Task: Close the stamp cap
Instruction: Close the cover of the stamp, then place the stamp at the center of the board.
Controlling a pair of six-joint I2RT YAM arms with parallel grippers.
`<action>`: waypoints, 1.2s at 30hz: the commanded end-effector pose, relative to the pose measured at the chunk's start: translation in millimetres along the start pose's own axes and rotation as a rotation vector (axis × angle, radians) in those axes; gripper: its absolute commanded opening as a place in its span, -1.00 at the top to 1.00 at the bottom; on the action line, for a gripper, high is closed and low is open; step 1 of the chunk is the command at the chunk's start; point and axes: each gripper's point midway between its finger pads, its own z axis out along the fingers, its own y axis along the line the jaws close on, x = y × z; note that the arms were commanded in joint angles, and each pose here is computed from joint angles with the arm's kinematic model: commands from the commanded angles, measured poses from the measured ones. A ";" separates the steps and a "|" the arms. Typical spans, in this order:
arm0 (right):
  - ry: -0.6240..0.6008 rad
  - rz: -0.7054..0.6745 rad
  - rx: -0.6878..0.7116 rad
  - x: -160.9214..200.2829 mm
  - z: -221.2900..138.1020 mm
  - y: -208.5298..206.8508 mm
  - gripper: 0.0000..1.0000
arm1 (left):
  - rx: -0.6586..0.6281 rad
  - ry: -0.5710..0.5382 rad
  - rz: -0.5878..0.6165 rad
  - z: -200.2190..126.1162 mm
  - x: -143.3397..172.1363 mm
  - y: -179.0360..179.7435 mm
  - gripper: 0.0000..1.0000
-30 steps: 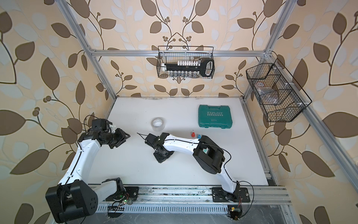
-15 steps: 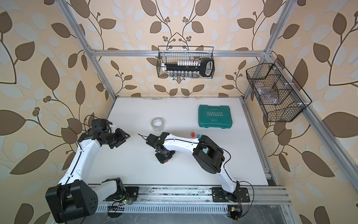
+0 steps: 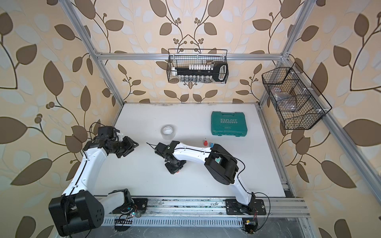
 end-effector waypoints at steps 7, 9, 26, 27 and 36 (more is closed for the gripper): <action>0.501 -0.063 0.139 114.1 135.4 -22.8 1.00 | 0.019 0.008 0.015 0.7 0.9 -2.5 0.14; 0.482 -0.066 0.122 107.4 128.1 -19.2 1.00 | 0.019 0.009 0.015 0.9 1.2 -2.3 0.14; 0.111 0.188 0.061 25.0 16.8 -124.0 1.00 | 0.014 0.005 0.015 0.3 0.9 -1.4 0.13; 0.105 0.202 0.063 23.8 15.6 -133.9 1.00 | 0.015 0.008 0.014 1.0 1.5 -1.3 0.13; 0.086 0.311 0.062 19.7 6.4 -201.8 0.99 | 0.011 0.011 0.013 2.0 1.2 -0.5 0.13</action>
